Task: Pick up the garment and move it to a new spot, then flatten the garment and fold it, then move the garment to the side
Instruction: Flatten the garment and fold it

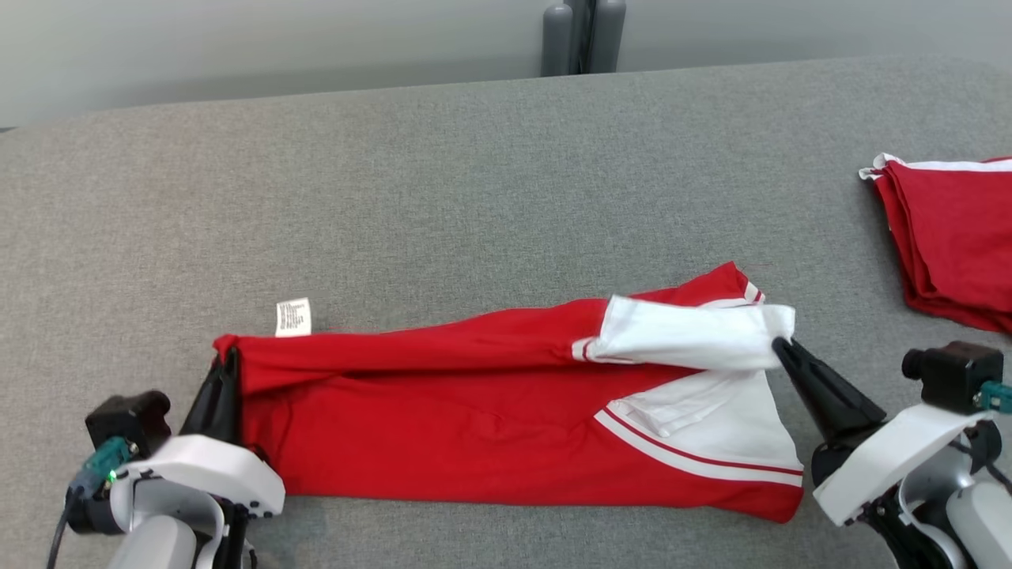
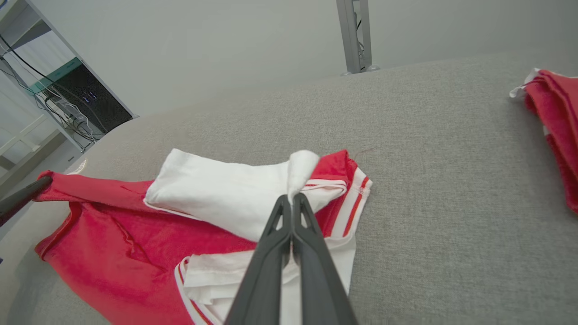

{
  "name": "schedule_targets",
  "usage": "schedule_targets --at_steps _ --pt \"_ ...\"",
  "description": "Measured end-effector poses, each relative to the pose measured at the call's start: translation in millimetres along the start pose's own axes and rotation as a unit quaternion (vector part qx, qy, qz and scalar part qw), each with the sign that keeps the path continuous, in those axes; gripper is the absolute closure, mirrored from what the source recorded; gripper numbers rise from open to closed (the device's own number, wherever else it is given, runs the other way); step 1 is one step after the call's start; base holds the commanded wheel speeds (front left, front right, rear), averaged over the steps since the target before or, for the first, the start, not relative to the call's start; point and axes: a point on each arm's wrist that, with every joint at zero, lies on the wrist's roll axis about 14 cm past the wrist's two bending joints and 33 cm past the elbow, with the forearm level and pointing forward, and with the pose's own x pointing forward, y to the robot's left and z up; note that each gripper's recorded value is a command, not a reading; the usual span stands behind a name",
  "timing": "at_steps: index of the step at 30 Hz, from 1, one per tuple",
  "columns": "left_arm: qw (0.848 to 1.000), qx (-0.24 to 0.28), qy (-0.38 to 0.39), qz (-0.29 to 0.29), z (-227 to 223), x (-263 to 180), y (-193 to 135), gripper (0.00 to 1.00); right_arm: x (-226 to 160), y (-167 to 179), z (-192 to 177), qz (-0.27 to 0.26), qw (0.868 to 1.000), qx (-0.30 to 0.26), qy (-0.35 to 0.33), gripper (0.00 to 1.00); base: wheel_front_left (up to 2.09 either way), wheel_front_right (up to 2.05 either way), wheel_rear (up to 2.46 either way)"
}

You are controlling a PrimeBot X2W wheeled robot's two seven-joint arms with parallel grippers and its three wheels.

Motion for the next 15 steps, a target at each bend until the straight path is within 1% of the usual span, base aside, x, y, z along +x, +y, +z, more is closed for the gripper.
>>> schedule_targets --at_steps 1,2,3,5,6,7,10,12,15 --pt "1.0 -0.003 0.001 0.003 -2 -3 0 1.0 -2 0 -3 -0.003 1.0 -0.001 0.001 0.97 0.0 0.0 0.0" --pt "1.0 -0.007 0.001 0.005 -4 -6 0 1.0 -3 0 -4 -0.006 1.0 0.001 -0.001 0.81 0.0 0.0 0.0" --pt "1.0 -0.011 0.0 0.006 -4 -9 0 0.88 -5 1 -5 -0.007 1.0 0.002 -0.002 0.7 0.0 0.0 0.0" --pt "1.0 -0.023 -0.003 0.015 -6 -14 1 0.42 -8 2 -11 -0.01 1.0 0.004 0.001 0.45 0.0 0.0 0.0" --pt "0.999 -0.028 -0.004 0.018 -7 -17 2 0.18 -10 2 -12 -0.013 1.0 0.007 -0.002 0.13 0.0 0.0 0.0" --pt "0.999 -0.034 -0.007 0.022 -8 -21 3 0.0 -12 3 -15 -0.015 1.0 0.008 -0.001 0.0 0.0 0.0 0.0" --pt "0.998 -0.057 -0.008 0.036 -13 -33 9 0.0 -19 2 -23 -0.024 1.0 0.015 0.0 0.0 0.0 0.0 0.0" --pt "0.996 -0.082 -0.008 0.044 -18 -43 10 0.0 -25 -1 -28 -0.033 0.999 0.02 0.0 0.0 0.0 0.0 0.0" --pt "0.994 -0.088 -0.015 0.065 -19 -56 20 0.0 -32 -11 -30 -0.053 0.998 0.029 -0.008 0.0 0.0 0.0 0.0"
